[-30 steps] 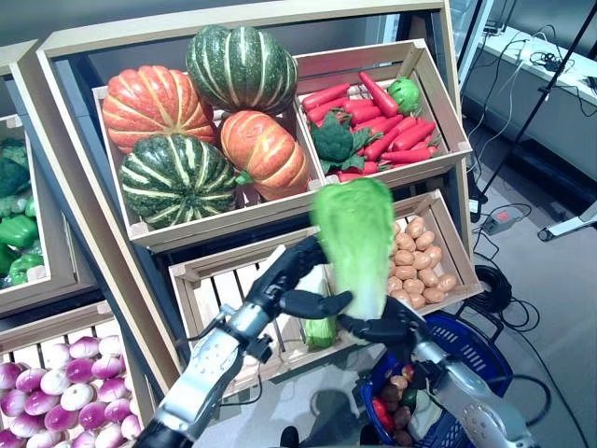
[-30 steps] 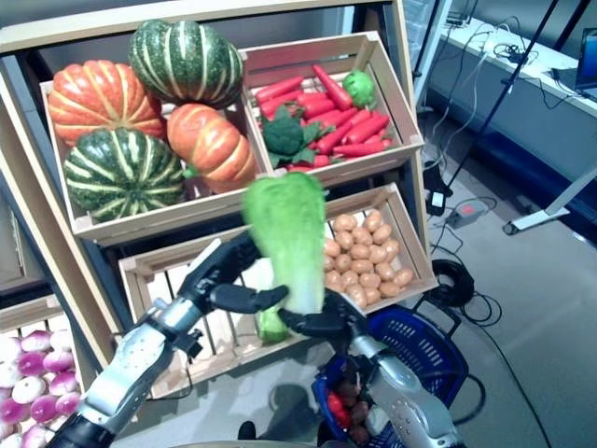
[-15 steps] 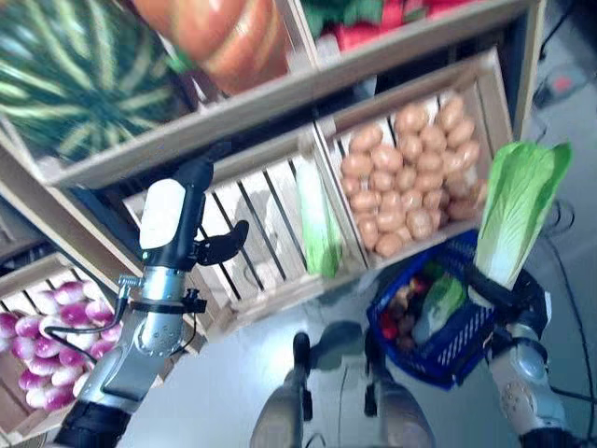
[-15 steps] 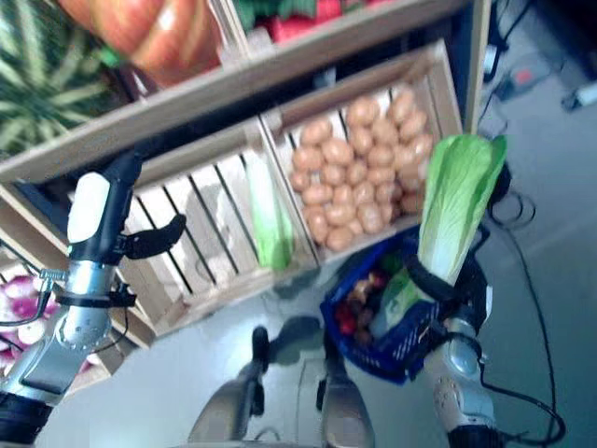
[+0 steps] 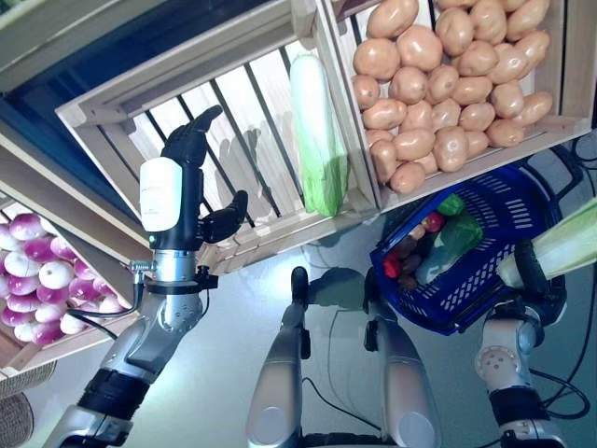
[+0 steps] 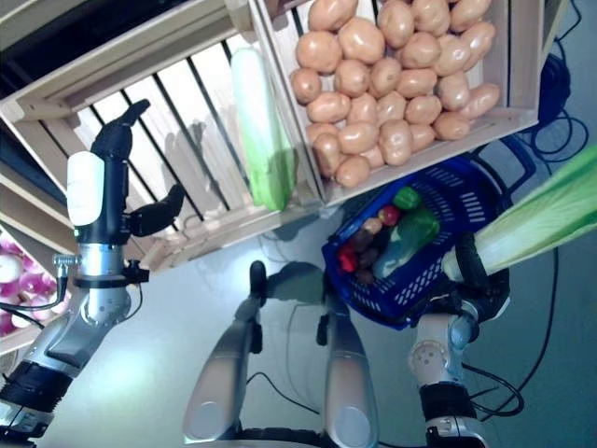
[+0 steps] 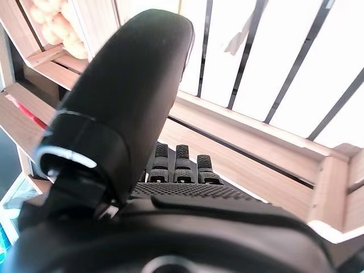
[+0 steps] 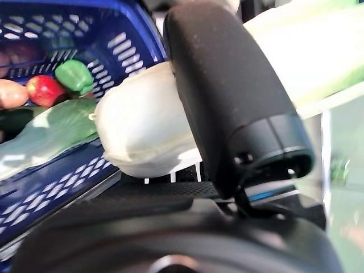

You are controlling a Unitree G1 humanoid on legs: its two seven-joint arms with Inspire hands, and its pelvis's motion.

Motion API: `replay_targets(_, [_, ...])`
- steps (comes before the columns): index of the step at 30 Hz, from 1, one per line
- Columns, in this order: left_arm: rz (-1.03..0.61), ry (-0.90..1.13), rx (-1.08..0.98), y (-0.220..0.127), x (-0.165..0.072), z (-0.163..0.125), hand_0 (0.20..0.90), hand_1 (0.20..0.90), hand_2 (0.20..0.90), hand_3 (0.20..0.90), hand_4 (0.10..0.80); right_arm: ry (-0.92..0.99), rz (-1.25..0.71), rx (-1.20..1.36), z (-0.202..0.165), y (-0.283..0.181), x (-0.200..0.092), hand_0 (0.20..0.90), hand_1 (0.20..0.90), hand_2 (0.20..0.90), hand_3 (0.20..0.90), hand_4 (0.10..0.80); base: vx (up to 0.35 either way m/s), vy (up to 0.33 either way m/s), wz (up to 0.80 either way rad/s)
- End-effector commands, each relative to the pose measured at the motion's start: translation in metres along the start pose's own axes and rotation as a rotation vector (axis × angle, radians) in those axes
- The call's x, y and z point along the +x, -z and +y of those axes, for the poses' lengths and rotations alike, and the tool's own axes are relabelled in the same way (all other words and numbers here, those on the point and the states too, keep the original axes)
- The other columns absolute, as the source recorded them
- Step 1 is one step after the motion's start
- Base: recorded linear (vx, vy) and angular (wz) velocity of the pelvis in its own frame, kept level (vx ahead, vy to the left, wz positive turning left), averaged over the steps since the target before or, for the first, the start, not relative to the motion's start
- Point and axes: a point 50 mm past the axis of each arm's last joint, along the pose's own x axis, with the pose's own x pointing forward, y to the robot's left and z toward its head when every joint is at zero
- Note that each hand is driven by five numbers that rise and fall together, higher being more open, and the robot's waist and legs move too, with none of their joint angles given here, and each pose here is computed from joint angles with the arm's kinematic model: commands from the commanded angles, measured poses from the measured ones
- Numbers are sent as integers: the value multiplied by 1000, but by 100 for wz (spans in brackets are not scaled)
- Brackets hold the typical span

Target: Put vegetables into the basket

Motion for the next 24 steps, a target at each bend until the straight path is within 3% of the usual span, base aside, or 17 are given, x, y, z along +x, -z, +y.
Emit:
replay_targets(1, [-143,-198,-62,-29,29,15,900,900,900,900,800,-12,-133,185,13,-35,8,300,300,300,300,400,-61,-31,14])
replay_targets(11, [-255,-229,-135,-55,55,3,900,900,900,900,800,-23,306,64,44,27,28,300,300,300,300,400,-51,-40,5])
replay_targets(20, [-263,-247,-137,-61,67,0,900,900,900,900,800,-39,519,13,56,48,29,300,300,300,300,400,-16,-3,3])
replay_targets(24, [-276,-248,-121,-63,70,-1,900,900,900,900,800,41,590,54,48,57,27,300,300,300,300,400,0,0,0])
